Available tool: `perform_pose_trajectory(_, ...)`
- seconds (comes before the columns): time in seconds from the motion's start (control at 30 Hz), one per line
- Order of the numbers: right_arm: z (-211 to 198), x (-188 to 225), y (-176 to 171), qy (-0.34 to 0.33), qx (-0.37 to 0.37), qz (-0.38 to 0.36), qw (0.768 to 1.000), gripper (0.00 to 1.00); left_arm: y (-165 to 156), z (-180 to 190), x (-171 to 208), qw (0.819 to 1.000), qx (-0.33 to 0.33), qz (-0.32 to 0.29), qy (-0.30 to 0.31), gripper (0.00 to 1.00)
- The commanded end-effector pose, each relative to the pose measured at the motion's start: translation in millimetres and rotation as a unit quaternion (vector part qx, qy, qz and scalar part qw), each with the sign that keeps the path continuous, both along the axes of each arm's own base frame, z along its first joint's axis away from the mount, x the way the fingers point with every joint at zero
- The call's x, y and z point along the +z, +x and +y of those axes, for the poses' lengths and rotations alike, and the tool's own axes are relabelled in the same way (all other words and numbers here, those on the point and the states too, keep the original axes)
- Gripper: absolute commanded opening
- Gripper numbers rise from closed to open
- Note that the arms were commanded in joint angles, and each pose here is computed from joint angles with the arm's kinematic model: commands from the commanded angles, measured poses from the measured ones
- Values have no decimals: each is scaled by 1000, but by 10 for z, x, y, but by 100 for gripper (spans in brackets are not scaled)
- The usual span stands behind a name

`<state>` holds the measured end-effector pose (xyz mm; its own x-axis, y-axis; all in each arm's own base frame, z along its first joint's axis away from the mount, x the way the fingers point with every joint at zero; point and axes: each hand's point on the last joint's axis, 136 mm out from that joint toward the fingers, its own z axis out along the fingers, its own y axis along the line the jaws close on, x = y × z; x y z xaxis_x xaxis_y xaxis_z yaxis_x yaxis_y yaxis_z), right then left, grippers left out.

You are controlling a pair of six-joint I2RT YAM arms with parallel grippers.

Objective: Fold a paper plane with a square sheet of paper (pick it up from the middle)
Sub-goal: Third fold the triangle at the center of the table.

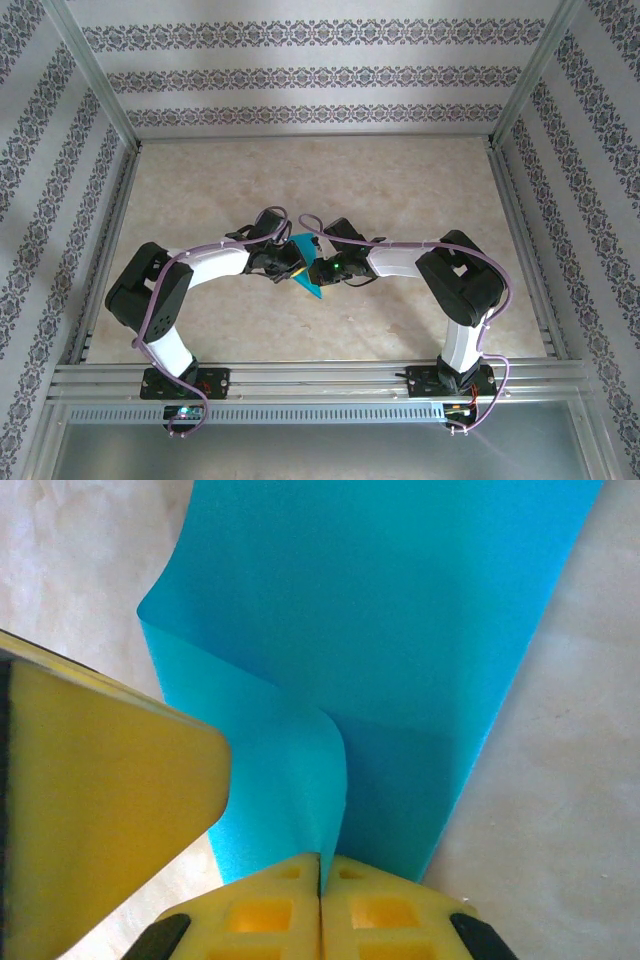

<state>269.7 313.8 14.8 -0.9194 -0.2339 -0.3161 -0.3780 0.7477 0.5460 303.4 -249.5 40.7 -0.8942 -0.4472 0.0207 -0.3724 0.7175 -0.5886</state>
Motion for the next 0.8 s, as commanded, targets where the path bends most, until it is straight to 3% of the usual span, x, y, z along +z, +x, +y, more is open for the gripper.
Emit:
perform_pose_trajectory(0.0,-187,-297,-86,-59,-6,23,998,9,-12,43,-91,1000,21,5,17,11)
perform_pose_trajectory(0.77,-192,-339,-100,-66,-7,33,997,9,-129,80,-373,1000,17,14,13,10)
